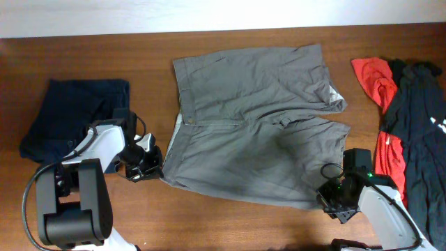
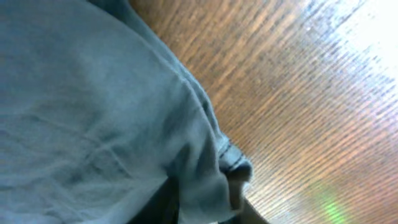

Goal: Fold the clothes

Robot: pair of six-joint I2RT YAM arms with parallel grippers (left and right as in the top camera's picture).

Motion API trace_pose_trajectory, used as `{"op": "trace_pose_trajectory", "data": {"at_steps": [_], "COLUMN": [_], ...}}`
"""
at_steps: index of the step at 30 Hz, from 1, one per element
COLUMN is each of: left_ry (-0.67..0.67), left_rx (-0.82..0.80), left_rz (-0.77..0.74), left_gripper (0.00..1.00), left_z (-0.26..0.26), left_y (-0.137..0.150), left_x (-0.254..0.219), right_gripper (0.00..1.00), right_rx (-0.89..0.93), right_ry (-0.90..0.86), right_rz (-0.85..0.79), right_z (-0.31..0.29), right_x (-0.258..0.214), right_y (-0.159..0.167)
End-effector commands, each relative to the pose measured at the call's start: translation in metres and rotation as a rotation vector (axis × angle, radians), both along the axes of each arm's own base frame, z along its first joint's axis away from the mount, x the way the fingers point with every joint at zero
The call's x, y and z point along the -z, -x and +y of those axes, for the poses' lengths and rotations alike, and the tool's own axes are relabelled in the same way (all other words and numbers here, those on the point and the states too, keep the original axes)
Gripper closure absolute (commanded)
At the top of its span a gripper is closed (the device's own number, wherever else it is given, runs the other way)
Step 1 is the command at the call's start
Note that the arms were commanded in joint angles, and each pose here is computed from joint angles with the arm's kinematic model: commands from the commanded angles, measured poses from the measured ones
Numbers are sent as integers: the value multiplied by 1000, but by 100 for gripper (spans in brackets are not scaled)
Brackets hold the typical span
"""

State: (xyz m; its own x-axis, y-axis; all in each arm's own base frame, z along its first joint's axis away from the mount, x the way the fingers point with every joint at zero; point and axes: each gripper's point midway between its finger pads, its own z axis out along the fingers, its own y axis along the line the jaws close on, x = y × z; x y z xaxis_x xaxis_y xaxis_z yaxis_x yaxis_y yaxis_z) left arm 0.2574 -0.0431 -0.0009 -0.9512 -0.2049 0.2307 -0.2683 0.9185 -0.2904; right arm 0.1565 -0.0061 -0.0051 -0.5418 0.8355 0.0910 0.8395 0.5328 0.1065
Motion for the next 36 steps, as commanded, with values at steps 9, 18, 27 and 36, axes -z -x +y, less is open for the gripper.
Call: {"op": "trace_pose_trajectory", "data": {"at_steps": [9,18,27,36], "left_ry": [-44,-62,-73,-127], "left_rx": [8,0,-2,-82], "left_rz": [-91,-266,-326,-425], "left_gripper": [99,100,99,100], "left_z": [20,20,15,25], "left_y": [-14,3,58,31], "left_x": [-39,-114,-163,-168], "right_gripper": [96,96,96,96], "right_rx": [-104,-175,-237,-340], "right_ry": [127,163,204,267], "right_rz": [31,-159,-280,-412], "right_z": [-23,-17,-11,-26], "right_x": [-38,-149,-239,-244], "right_y": [-4,-16,21,-71]}}
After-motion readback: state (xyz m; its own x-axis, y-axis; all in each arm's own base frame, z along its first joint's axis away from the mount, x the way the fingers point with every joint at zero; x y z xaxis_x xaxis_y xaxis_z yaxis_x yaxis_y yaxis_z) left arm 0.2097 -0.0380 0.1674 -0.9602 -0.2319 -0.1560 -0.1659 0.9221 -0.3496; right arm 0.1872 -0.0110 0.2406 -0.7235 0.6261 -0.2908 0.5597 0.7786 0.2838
